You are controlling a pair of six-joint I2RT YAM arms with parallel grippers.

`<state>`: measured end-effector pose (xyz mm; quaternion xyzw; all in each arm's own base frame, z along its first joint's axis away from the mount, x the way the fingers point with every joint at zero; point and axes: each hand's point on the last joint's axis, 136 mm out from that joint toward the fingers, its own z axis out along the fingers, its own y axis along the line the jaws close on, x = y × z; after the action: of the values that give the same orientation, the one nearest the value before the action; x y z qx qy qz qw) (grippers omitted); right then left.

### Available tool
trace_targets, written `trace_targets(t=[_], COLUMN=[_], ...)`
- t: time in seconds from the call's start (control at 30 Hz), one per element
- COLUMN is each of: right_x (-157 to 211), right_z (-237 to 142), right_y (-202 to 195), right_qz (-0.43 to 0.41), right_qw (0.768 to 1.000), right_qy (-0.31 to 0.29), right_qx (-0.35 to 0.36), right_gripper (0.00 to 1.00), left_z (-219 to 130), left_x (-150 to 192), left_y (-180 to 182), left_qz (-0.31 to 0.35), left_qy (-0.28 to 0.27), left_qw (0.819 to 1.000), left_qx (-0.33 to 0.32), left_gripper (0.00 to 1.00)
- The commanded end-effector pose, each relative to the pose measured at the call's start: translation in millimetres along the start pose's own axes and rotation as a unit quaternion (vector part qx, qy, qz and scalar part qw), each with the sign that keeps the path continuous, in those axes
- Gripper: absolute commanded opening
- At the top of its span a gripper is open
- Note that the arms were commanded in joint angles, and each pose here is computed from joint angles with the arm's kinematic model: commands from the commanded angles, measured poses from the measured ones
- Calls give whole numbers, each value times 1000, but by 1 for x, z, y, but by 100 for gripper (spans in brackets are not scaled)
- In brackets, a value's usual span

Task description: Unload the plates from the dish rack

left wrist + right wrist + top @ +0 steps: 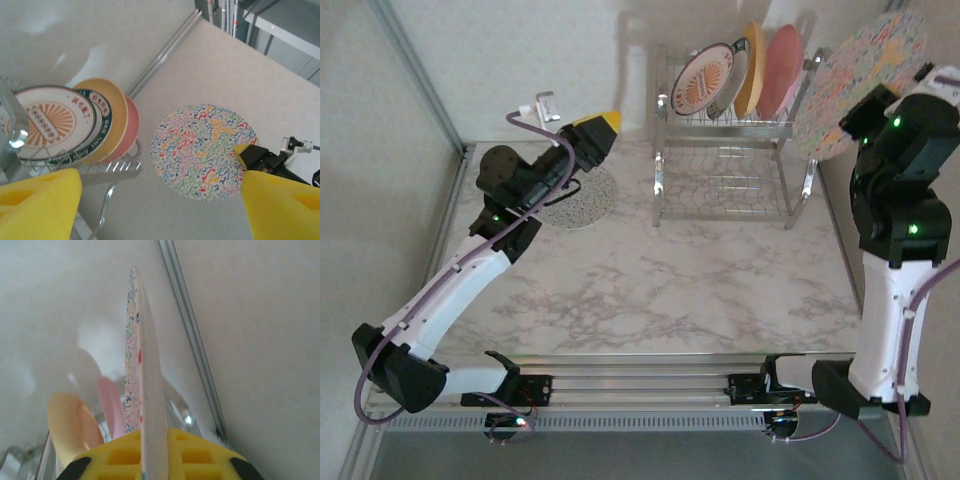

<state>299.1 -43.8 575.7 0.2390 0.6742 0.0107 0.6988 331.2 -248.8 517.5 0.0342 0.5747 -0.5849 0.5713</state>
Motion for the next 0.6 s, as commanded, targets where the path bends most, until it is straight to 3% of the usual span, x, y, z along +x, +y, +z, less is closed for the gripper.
trace_targets(t=[0.0, 0.13, 0.3, 0.43, 0.57], right_x=[19, 50, 99, 142, 183], right_z=[-23, -47, -63, -66, -61], right_y=[-6, -11, -8, -2, 7], right_qz=[72, 109, 191, 270, 350], right_qw=[996, 988, 961, 928, 886], right_qy=[39, 107, 193, 249, 293], right_qx=[-15, -29, -51, -66, -80], right_gripper=[0, 0, 0, 0, 0], left_z=[7, 13, 11, -5, -20], left_x=[28, 61, 114, 153, 177], left_y=[0, 12, 41, 68, 81], left_qz=[-16, -41, -89, -113, -161], left_qy=[45, 107, 222, 302, 334], left_qw=[999, 993, 970, 943, 922], left_qx=[15, 9, -29, -86, -109], left_gripper=[83, 82, 81, 82, 83])
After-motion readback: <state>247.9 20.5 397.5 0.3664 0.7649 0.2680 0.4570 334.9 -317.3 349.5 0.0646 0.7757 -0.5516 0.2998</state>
